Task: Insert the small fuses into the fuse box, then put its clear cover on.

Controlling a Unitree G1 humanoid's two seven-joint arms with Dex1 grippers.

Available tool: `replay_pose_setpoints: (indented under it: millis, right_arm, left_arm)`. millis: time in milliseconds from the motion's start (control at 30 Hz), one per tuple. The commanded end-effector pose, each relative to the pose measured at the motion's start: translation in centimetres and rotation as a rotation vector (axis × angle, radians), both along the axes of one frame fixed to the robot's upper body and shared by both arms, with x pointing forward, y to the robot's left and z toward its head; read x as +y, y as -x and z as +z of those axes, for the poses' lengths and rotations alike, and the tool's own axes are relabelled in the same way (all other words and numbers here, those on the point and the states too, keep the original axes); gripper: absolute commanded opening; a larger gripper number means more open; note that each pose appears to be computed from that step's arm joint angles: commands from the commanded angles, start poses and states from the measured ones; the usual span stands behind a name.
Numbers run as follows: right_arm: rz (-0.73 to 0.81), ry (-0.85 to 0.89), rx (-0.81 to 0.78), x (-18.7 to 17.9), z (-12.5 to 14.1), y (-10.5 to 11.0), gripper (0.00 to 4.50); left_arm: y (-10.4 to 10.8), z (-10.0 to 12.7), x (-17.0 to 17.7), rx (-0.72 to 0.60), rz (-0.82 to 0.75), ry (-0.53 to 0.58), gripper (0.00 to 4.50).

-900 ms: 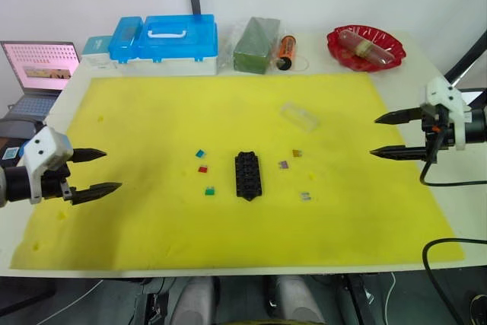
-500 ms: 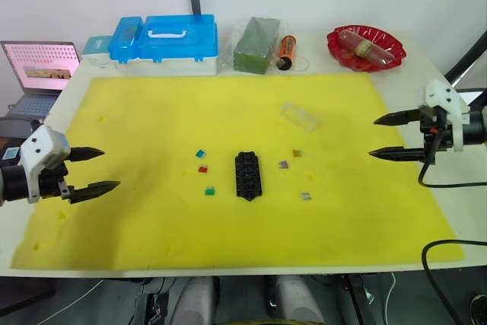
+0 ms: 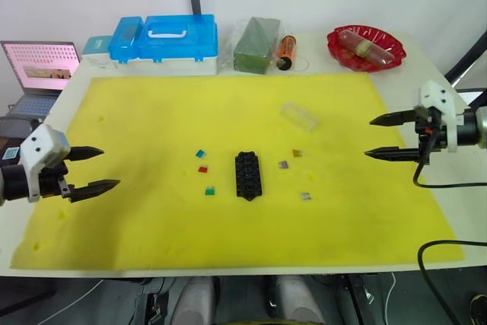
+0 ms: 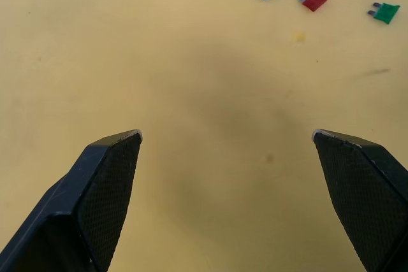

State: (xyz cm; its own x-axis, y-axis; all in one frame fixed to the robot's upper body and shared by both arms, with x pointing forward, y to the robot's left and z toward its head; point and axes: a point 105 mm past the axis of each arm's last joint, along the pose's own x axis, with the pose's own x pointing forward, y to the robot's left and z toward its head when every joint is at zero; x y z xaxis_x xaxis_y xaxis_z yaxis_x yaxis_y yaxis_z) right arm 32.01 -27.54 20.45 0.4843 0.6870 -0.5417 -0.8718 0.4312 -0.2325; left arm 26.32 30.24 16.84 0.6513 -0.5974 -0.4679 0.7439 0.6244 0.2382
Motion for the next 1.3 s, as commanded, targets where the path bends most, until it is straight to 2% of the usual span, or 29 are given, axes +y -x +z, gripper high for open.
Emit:
replay_pose_setpoints:
  millis: [33,167,300,433,633,733,833,900,1033,1100,1300]
  right_arm:
    - [0.007,-0.018,-0.056,0.3,1.3,0.0,4.48]
    - [0.001,-0.053,-0.117,1.4,1.7,-0.5,4.48]
    - [0.047,-0.081,-0.144,4.1,1.8,-0.1,4.48]
    - [0.126,-0.113,-0.133,7.5,1.5,1.2,4.48]
    - [0.275,-0.116,-0.132,12.9,1.4,3.4,4.48]
    - [0.342,-0.129,-0.125,15.0,1.0,4.3,4.50]
    - [0.359,-0.142,-0.128,16.2,0.9,4.6,4.50]
    - [0.361,-0.142,-0.136,16.7,0.8,4.5,4.50]
    - [0.350,-0.148,-0.144,17.1,0.7,4.4,4.50]
    - [0.344,-0.159,-0.151,17.4,1.0,4.5,4.50]
    - [0.349,-0.163,-0.161,17.8,1.6,4.7,4.50]
  left_arm:
    - [-0.1,0.9,-0.3,-0.028,-0.013,0.000,4.50]
    - [-0.6,0.7,-0.3,-0.013,0.010,0.032,4.50]
    - [-1.4,0.3,-0.6,0.033,0.034,0.095,4.50]
    - [-1.0,-1.2,-2.3,0.186,0.019,0.186,4.50]
    - [-0.7,-2.2,-5.0,0.378,-0.031,0.345,4.50]
    - [-1.5,-2.2,-7.0,0.437,-0.033,0.450,3.90]
    - [-2.4,-2.1,-7.5,0.460,-0.005,0.511,2.88]
    - [-3.9,-1.8,-8.0,0.468,0.038,0.575,2.88]
    - [-5.5,-1.9,-8.6,0.499,0.088,0.642,2.88]
    - [-6.3,-2.4,-9.1,0.566,0.122,0.683,2.88]
    - [-7.1,-3.2,-10.6,0.711,0.156,0.779,2.88]
